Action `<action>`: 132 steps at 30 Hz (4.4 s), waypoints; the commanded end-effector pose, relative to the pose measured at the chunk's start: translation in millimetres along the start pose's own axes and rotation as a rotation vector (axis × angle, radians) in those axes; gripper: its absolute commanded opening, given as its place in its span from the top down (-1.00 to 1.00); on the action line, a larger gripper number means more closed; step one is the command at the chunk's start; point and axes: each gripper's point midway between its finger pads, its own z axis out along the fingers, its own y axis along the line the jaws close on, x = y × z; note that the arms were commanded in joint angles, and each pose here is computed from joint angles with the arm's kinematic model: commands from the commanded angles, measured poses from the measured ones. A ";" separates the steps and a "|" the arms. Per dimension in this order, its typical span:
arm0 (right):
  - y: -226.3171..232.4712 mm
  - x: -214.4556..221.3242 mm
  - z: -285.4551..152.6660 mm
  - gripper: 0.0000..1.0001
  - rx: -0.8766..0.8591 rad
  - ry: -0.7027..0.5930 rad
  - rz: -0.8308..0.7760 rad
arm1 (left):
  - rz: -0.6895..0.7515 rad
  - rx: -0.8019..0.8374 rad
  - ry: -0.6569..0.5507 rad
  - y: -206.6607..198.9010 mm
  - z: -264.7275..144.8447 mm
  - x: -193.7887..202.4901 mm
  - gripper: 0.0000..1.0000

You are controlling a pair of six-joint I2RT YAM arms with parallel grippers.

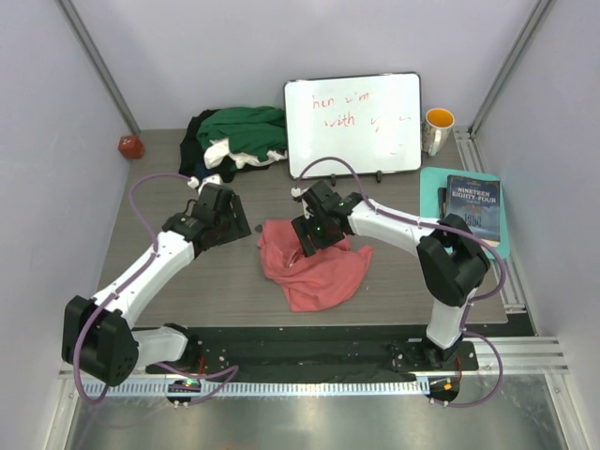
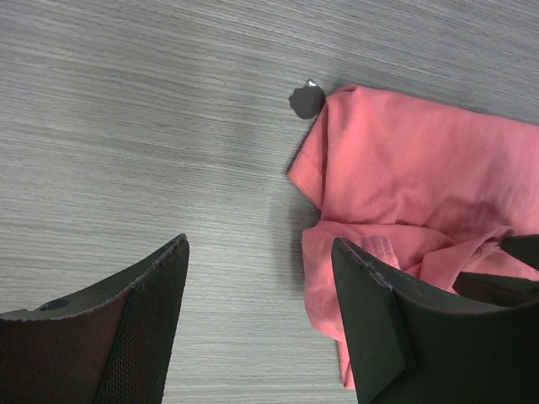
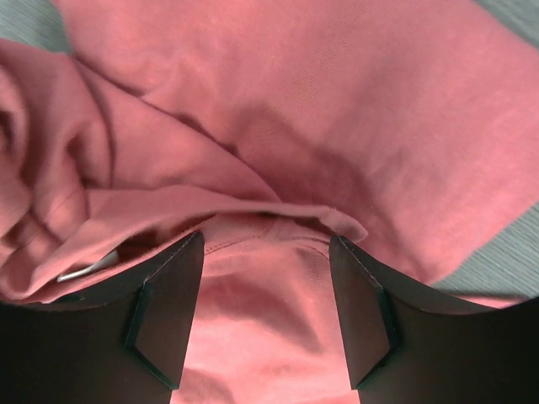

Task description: Fold and stack the t-shirts

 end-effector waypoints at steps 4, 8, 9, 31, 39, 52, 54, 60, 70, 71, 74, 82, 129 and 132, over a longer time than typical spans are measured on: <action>6.7 -27.1 3.8 -0.31 -0.030 -0.061 -0.036 | -0.008 0.014 -0.009 -2.8 2.4 -2.5 -0.39; 5.9 -36.1 -2.0 -0.30 -0.023 -0.094 -0.040 | -0.010 0.014 -0.004 -1.8 3.7 0.6 -0.39; 5.8 -37.7 -3.6 -0.30 -0.021 -0.099 -0.041 | -0.010 0.018 -0.002 -2.6 3.6 0.7 -0.39; 19.0 -40.0 18.3 -0.32 -0.098 -0.016 -0.099 | -0.013 0.028 0.016 -5.3 6.5 4.1 -0.38; -13.1 -25.3 8.6 -0.34 0.047 -0.051 -0.021 | -0.015 0.031 0.024 -3.8 8.6 9.5 -0.37; -18.5 -12.9 4.7 -0.35 0.021 -0.035 0.029 | -0.017 0.043 0.019 -7.6 7.9 5.8 -0.37; -15.3 -6.2 10.2 -0.32 -0.005 -0.009 0.032 | -0.018 0.041 0.024 -7.3 8.7 7.1 -0.37; 0.6 -9.7 7.1 0.98 -0.091 -0.018 0.039 | -0.020 0.036 0.018 -4.7 7.7 8.0 -0.37; 25.5 -80.2 -68.4 0.98 -0.158 -0.269 0.029 | -0.035 0.064 0.017 -13.8 8.7 3.1 -0.37; 32.6 -92.6 -87.1 0.98 -0.179 -0.318 0.020 | -0.036 0.068 0.016 -15.1 8.5 2.2 -0.37; 46.4 -110.9 -119.5 0.98 -0.222 -0.393 0.018 | -0.037 0.081 0.016 -19.4 7.3 -0.9 -0.37; 80.2 -142.4 -181.4 0.98 -0.282 -0.493 -0.046 | -0.043 0.094 0.002 -22.6 0.5 -7.1 -0.36; 161.3 -41.2 -38.5 0.98 -0.368 -0.086 -0.151 | -0.026 -0.043 -0.184 14.0 -57.8 -49.0 -0.43; 152.8 -23.5 -11.2 0.98 -0.324 -0.036 -0.153 | -0.032 -0.042 -0.167 13.8 -49.0 -43.6 -0.43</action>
